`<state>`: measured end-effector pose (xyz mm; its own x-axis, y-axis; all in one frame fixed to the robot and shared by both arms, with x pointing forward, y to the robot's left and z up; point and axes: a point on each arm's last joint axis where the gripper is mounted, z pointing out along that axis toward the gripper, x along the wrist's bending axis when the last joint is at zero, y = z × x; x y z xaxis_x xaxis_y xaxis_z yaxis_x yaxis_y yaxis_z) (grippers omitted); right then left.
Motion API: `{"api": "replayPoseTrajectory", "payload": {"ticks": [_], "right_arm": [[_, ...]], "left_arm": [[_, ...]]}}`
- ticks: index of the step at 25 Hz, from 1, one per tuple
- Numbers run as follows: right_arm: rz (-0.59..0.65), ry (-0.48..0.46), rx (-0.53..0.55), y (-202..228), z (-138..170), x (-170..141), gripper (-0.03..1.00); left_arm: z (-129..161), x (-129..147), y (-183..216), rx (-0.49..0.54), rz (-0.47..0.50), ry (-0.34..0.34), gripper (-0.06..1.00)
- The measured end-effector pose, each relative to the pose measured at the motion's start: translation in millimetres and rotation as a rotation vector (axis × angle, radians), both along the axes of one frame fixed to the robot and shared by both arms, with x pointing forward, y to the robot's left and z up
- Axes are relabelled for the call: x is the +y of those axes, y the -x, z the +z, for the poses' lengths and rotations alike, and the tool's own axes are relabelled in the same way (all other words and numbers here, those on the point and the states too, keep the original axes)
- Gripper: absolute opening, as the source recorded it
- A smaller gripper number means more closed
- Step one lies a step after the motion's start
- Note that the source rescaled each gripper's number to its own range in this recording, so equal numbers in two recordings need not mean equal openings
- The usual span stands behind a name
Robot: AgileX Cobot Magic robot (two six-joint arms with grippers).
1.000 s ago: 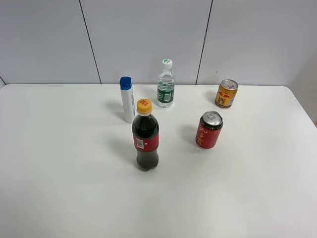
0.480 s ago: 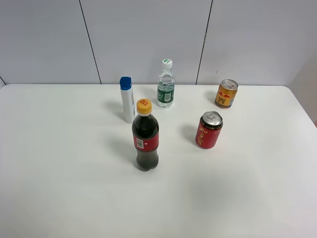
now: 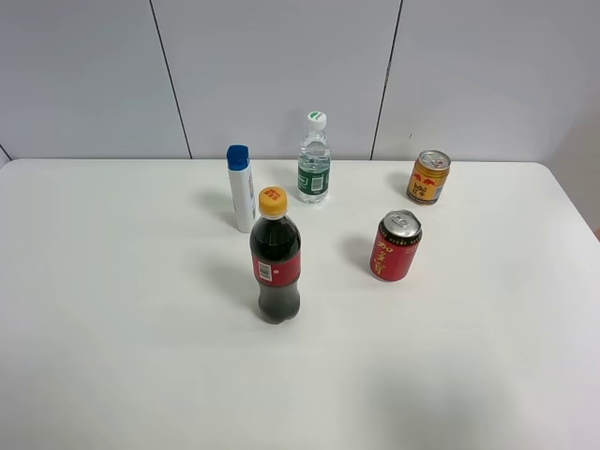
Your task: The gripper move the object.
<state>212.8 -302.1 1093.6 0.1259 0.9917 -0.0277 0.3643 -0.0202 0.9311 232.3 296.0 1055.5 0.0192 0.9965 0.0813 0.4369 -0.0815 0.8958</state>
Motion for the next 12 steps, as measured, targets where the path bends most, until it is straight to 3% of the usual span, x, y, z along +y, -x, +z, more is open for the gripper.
{"api": "replayPoseTrajectory", "payload": {"ticks": [12], "right_arm": [[0.011, -0.011, 0.051, -17.9, -32.3, -0.1, 0.81]], "left_arm": [[0.0, 0.0, 0.0, 0.000, 0.000, 0.000, 1.00]]}}
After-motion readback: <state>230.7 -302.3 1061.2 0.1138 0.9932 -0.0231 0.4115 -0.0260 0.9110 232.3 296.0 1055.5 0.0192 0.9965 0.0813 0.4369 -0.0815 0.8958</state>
